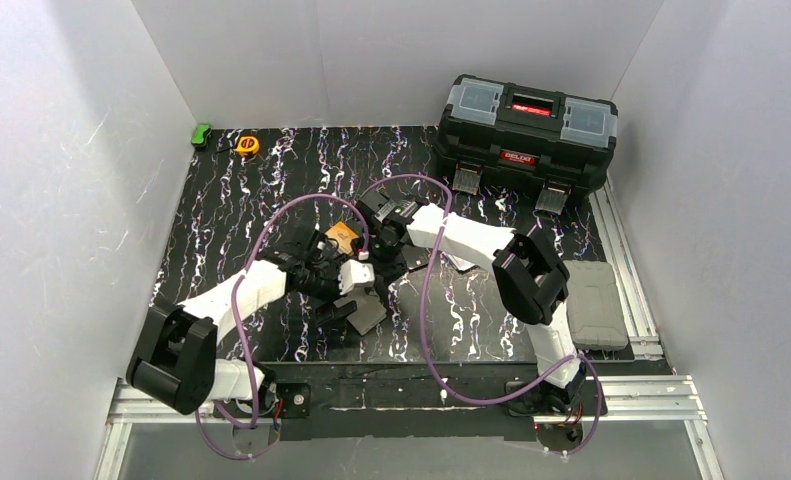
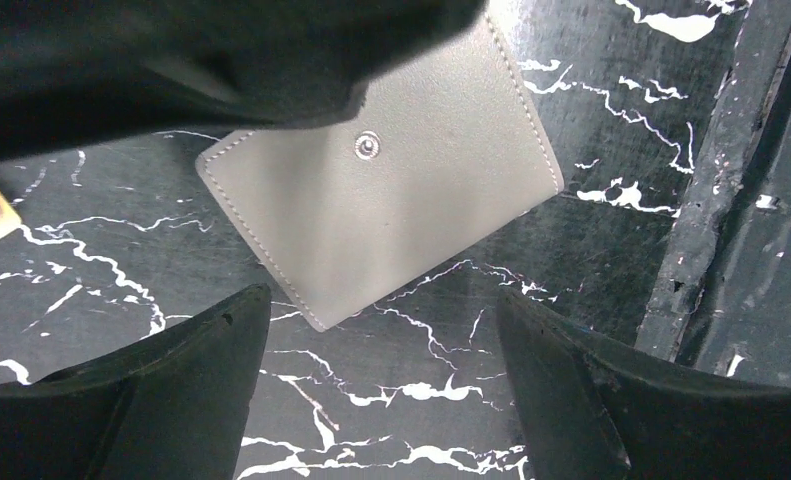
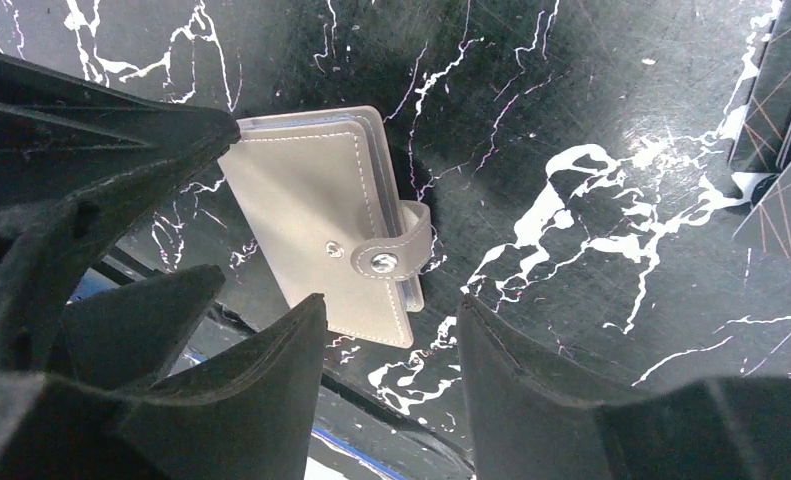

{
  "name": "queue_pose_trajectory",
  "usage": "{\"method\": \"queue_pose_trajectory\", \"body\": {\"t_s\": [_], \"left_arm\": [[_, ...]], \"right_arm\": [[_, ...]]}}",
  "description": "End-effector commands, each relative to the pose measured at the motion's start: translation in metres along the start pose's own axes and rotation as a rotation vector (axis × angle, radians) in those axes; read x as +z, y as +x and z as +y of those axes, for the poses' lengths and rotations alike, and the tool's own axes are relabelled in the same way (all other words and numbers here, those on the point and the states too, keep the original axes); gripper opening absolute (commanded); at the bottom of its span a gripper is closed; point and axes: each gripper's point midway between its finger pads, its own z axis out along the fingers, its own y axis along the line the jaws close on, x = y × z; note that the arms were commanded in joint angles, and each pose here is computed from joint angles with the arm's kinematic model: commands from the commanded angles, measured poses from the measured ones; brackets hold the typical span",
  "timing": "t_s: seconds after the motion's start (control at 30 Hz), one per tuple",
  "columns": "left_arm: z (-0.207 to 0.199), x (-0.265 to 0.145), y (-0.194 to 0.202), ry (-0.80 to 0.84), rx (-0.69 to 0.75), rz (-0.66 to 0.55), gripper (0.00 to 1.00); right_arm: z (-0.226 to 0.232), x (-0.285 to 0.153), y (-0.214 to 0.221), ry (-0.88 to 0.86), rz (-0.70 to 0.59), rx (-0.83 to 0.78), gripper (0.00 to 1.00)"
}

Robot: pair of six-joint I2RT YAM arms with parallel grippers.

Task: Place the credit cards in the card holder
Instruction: Close the card holder at the center of the board.

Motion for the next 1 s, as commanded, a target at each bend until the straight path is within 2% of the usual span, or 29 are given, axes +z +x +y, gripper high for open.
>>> {"method": "queue_pose_trajectory", "body": {"t_s": [0.0, 0.2, 0.27, 0.37, 0.5, 0.67, 0.83, 0.97], "left_arm": [[0.005, -0.021, -0.019, -0.028, -0.017, -0.039, 0.83], [0.014, -0.047, -0.031, -0.061, -0.071, -0.078, 0.91], [0.017, -0.056, -0.031, -0.087, -0.09, -0.075, 0.98], [0.02, -0.066, -0.025, -0.138, -0.13, -0.053, 0.98], [0.02, -0.08, -0.01, -0.228, -0.125, 0.007, 0.98], [0.02, -0.108, -0.013, -0.352, -0.048, -0.005, 0.98], [0.008, -0.101, -0.007, -0.325, -0.044, -0.016, 0.98], [-0.017, -0.09, -0.016, -0.127, -0.118, -0.034, 0.98]], "right_arm": [[0.012, -0.002, -0.009, -0.027, -0.027, 0.022, 0.58], [0.006, 0.003, -0.004, 0.066, -0.006, 0.009, 0.62], [0.002, 0.004, -0.004, 0.107, -0.007, 0.006, 0.63], [-0.003, 0.006, -0.004, 0.15, -0.011, 0.008, 0.63], [-0.006, 0.007, -0.007, 0.177, -0.025, 0.003, 0.6], [-0.008, 0.012, -0.009, 0.193, -0.031, 0.006, 0.51], [-0.005, 0.01, -0.018, 0.197, -0.068, -0.005, 0.47], [-0.004, 0.007, -0.023, 0.208, -0.083, -0.011, 0.47]]}}
